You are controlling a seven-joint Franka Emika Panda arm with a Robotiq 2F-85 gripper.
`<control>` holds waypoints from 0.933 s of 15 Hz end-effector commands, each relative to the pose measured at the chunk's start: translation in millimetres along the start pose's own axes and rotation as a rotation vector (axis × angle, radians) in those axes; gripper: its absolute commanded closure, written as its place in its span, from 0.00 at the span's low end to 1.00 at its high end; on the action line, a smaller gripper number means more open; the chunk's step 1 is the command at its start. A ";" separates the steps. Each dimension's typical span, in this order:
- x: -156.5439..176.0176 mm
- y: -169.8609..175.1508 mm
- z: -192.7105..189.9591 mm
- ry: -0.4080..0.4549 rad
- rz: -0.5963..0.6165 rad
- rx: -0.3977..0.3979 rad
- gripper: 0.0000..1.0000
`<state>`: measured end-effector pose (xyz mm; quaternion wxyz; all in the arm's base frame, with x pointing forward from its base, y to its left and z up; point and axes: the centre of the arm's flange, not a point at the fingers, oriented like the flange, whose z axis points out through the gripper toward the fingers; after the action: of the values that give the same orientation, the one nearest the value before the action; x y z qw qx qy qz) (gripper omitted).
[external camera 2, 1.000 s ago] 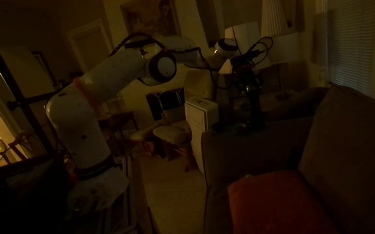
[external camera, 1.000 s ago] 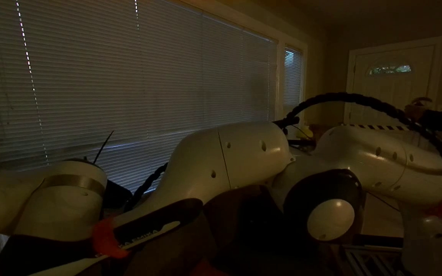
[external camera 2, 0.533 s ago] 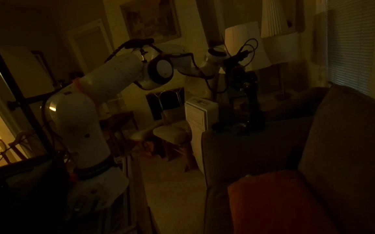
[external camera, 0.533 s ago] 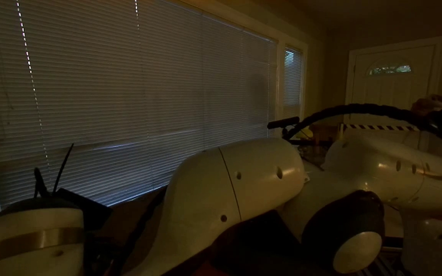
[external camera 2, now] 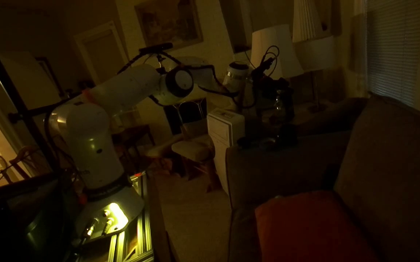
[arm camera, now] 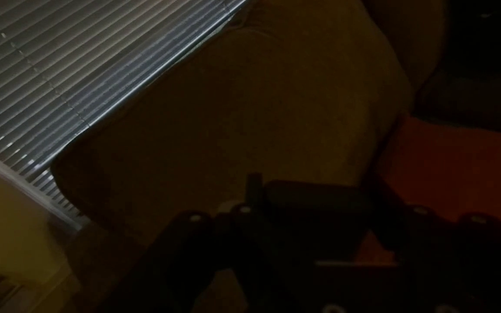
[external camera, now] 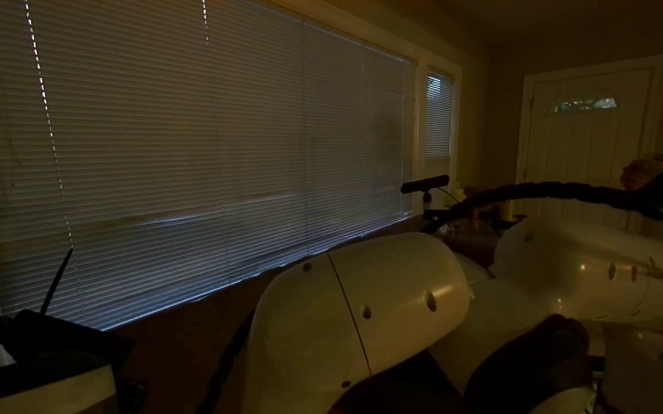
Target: Pick up the black objects from the orange pillow and place them on the left armrest of the sofa.
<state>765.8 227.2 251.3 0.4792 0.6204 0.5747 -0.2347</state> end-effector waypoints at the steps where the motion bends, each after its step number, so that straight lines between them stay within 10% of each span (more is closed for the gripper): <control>1: 29.3 30.1 6.0 -0.013 -0.019 -0.077 0.66; 14: 68.9 20.8 17.7 0.028 -0.110 -0.124 0.66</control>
<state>770.2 229.8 201.4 0.4870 0.5800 0.6131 -0.2248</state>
